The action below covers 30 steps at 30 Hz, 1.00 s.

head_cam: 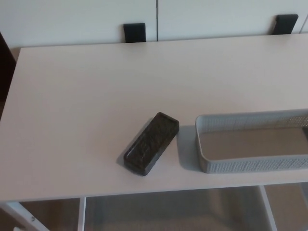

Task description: The robot walks towards a desk on which an eraser is kept on the left hand side and a container is kept on the right hand side. The robot picks up the eraser using its left hand and places it in the container.

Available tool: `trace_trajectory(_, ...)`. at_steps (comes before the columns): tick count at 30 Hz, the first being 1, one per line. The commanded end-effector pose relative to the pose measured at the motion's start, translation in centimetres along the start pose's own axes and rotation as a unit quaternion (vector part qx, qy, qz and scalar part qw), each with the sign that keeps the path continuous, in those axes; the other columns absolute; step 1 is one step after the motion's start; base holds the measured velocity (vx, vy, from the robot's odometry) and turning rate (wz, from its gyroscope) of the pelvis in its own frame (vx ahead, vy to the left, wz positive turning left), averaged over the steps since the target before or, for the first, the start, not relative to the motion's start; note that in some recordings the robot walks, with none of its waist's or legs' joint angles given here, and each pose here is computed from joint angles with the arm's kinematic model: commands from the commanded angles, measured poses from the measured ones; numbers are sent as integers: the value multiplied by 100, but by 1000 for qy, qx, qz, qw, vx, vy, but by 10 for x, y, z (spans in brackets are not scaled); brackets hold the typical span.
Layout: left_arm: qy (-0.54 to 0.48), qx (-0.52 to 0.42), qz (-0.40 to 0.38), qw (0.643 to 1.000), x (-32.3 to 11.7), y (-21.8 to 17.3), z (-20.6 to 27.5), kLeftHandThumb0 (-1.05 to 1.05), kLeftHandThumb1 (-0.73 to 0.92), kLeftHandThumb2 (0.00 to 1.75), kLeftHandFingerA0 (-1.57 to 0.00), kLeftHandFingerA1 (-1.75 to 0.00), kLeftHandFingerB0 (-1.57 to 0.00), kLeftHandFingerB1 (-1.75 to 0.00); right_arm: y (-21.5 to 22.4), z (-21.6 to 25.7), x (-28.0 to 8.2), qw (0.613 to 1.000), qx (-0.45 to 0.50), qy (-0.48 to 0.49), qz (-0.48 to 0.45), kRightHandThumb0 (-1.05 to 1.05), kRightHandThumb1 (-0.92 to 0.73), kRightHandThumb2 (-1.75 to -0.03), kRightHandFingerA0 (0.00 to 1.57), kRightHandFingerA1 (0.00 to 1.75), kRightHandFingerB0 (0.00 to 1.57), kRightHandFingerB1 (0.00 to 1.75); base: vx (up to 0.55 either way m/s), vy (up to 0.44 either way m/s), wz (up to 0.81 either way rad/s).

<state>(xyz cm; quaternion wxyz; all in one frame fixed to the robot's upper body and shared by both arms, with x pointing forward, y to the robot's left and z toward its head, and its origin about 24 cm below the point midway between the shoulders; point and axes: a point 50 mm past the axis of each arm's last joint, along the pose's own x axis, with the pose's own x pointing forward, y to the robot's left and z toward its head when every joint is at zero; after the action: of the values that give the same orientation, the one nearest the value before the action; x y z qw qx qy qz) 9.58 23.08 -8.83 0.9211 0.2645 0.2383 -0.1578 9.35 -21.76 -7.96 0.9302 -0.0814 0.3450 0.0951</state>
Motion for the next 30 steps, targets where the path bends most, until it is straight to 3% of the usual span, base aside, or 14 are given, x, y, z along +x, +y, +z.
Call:
trace_trajectory(1, -137, 81, -168, 973, -14, -10, 59, -60, 47, 77, -36, -46, -29, -43, -5, 2, 1, 1000, -13, 0, 1, -18, -45, -53, 62, 48, 57, 44, 0, 0, 0)
trace_trajectory(2, -155, 86, -189, 966, -15, -12, 69, -55, 56, 58, -40, -34, -36, -32, -5, 2, 1, 1000, -16, -2, 3, -19, -45, -53, 62, 49, 57, 44, 0, 0, 0)
trace_trajectory(4, -206, 111, -243, 941, -22, -14, 96, -65, 47, 81, -39, -48, -31, -44, -4, 1, 1, 1000, -15, -3, 5, -20, -44, -53, 62, 49, 57, 44, 0, 0, 0)
trace_trajectory(8, -262, 142, -317, 900, -37, -17, 139, -68, 62, 60, -41, -33, -37, -32, -5, 3, 0, 1000, -29, -2, 9, -22, -45, -53, 62, 48, 56, 43, 0, 0, 0)
trace_trajectory(10, -302, 148, -345, 876, -42, -17, 156, -75, 61, 63, -38, -35, -35, -33, -5, 4, 0, 999, -30, -3, 10, -22, -45, -53, 62, 49, 56, 43, 0, 0, 0)
trace_trajectory(11, -337, 154, -368, 853, -48, -17, 172, -80, 55, 94, -31, -47, -26, -43, -5, 5, 0, 999, -32, -4, 11, -23, -45, -53, 62, 48, 56, 43, 0, 0, 0)
trace_trajectory(15, -390, 165, -398, 814, -61, -17, 203, -74, 62, 100, -35, -51, -23, -43, -5, 5, 1, 999, -36, -5, 13, -23, -45, -53, 62, 49, 56, 43, 0, 0, 0)
trace_trajectory(16, -403, 166, -406, 803, -66, -17, 211, -73, 76, 68, -41, -37, -35, -33, -5, 4, 1, 999, -33, -4, 14, -22, -46, -53, 62, 49, 56, 43, 0, 0, 0)
trace_trajectory(17, -417, 170, -411, 793, -71, -14, 223, -57, 67, 107, -39, -56, -23, -48, -5, 4, 1, 999, -32, -4, 14, -21, -46, -53, 62, 49, 56, 43, 0, 0, 0)
trace_trajectory(18, -424, 169, -415, 787, -75, -12, 232, -53, 87, 66, -49, -39, -40, -34, -5, 4, 1, 999, -33, -3, 14, -22, -46, -53, 63, 48, 56, 43, 0, 0, 0)
trace_trajectory(22, -479, 76, -415, 770, -86, -2, 259, -52, 85, 67, -57, -44, -44, -37, -4, 5, 0, 999, -33, -2, 19, -21, -46, -53, 62, 49, 56, 43, 0, 0, 0)
trace_trajectory(25, -545, 37, -354, 760, -85, 6, 274, -54, 89, 67, -60, -45, -49, -38, -5, 5, 1, 999, -48, -1, 20, -24, -46, -54, 64, 49, 57, 43, 0, 0, 0)
trace_trajectory(27, -549, -15, -290, 784, -82, 16, 282, -52, 47, 81, -53, -57, -40, -51, -5, 4, 4, 1000, -21, 2, 14, -23, -42, -52, 68, 51, 59, 44, 0, 0, 0)
trace_trajectory(30, -571, 57, -80, 815, -64, 34, 290, -43, 56, 56, -38, -37, -32, -32, -5, 5, 2, 999, -40, 0, 23, -27, -43, -52, 65, 50, 56, 43, 0, 0, 0)
